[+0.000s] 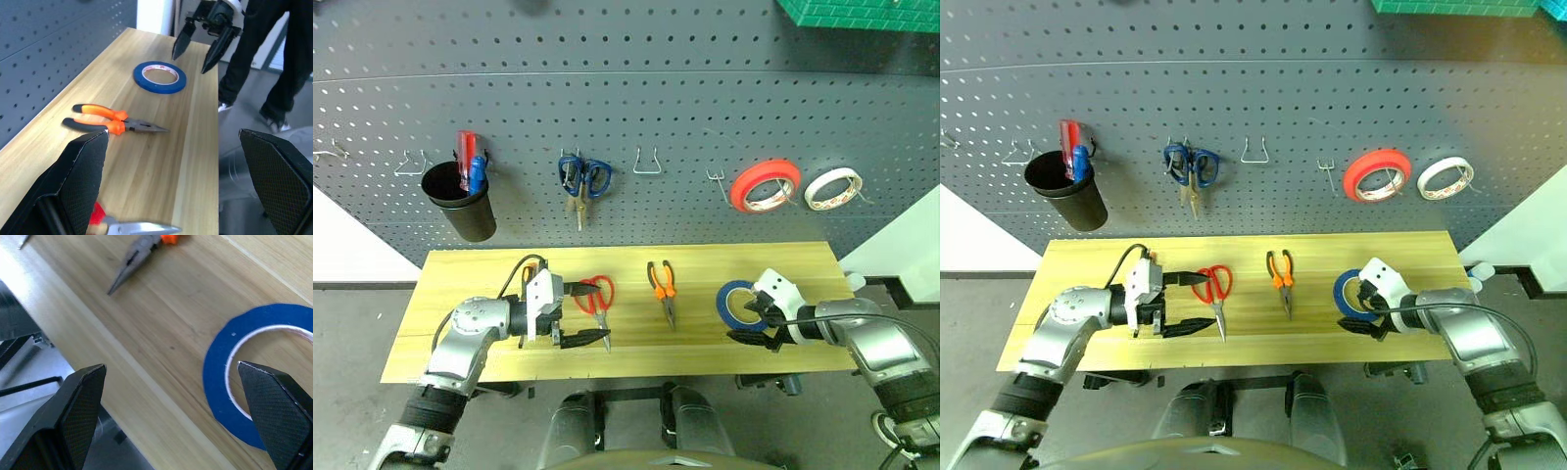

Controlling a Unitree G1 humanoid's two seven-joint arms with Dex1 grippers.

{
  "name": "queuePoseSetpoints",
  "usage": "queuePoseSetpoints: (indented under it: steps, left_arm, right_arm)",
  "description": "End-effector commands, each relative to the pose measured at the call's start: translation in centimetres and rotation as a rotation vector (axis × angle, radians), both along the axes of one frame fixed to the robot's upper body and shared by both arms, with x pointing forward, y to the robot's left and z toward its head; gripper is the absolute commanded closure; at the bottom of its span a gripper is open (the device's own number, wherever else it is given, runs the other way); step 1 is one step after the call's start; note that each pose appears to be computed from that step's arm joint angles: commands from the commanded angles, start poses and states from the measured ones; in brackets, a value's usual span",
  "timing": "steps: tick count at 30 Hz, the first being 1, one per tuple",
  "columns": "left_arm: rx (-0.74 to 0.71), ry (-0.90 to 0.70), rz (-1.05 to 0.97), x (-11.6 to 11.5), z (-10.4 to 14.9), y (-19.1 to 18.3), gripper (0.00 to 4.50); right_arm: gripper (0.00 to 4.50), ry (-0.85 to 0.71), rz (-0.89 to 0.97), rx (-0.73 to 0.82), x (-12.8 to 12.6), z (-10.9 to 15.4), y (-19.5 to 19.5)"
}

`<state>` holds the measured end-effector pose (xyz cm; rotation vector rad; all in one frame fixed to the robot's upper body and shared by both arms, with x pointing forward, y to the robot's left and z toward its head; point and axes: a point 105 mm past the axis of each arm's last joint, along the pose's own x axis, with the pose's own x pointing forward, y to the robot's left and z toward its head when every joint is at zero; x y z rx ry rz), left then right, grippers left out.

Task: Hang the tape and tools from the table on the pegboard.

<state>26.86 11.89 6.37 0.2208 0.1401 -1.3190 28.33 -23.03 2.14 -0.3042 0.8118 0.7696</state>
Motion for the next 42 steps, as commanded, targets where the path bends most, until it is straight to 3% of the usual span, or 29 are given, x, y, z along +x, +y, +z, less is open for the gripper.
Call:
queuePoseSetpoints:
  steps: [1,13,24,25,27,35,42]
  left_arm:
    - [0.038,-0.001,0.002,0.8,-0.5,-0.8,0.03]
    - [0.090,-0.005,-0.033,3.5,-0.9,-4.1,0.03]
    - [0.153,-0.021,-0.051,3.8,-1.4,-5.3,0.03]
    - [0.149,-0.020,-0.052,3.8,-1.3,-5.3,0.01]
    - [0.132,-0.022,-0.056,3.7,-1.0,-5.4,0.00]
    - [0.112,-0.026,-0.047,3.7,-0.6,-4.4,0.00]
    - [0.106,-0.026,-0.046,3.5,-0.6,-4.2,0.00]
  right_arm:
    - [0.00,0.001,-0.024,-0.025,0.9,-0.1,0.2]
    - [0.00,0.122,-0.044,-0.042,0.8,-2.0,0.9]
    - [0.00,0.115,-0.078,-0.074,1.7,-4.0,2.2]
    - [0.18,0.110,-0.077,-0.071,1.7,-4.1,2.2]
    - [0.52,0.095,-0.070,-0.050,1.8,-3.7,2.4]
    - [0.52,0.019,-0.011,0.012,1.9,0.2,2.5]
    - [0.52,-0.052,-0.005,-0.034,2.8,0.1,2.0]
